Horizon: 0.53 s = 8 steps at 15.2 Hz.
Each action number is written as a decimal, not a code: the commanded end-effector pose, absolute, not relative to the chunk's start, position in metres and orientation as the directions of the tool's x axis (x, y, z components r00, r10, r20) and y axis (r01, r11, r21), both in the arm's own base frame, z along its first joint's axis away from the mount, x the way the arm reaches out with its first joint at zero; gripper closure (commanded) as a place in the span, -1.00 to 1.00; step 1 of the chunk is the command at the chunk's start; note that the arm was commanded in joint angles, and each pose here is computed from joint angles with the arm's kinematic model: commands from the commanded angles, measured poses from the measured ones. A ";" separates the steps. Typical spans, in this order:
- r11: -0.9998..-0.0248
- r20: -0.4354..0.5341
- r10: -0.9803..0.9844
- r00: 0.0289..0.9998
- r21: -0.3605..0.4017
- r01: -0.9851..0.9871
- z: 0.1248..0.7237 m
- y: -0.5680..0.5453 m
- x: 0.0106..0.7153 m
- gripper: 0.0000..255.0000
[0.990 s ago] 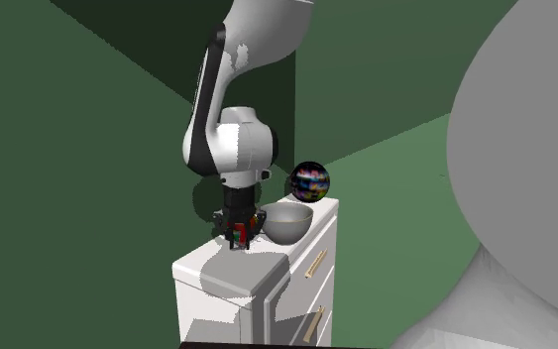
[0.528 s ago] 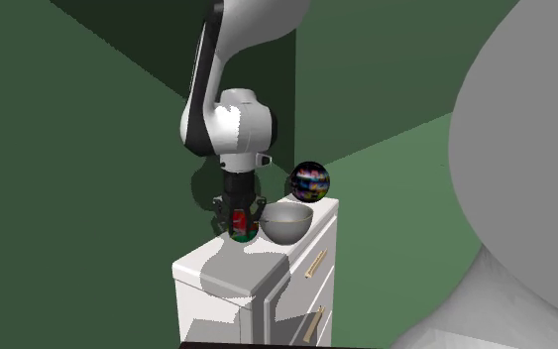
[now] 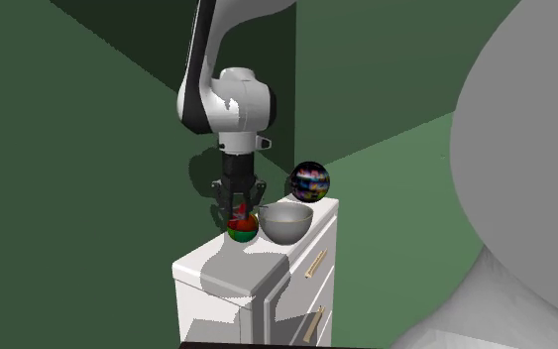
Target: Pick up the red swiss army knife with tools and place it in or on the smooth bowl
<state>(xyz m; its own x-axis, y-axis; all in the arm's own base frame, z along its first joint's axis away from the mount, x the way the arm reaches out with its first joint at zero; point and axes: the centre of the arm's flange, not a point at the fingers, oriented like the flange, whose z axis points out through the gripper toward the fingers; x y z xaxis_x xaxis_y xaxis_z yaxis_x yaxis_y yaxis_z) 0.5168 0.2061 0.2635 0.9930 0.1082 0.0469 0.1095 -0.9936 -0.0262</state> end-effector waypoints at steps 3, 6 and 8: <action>-0.994 0.046 0.108 0.993 -0.026 0.109 0.286 0.207 0.516 1.00; -0.994 0.046 0.108 0.993 -0.026 0.109 0.299 0.207 0.516 1.00; -0.994 0.046 0.108 0.993 -0.026 0.109 0.299 0.190 0.536 1.00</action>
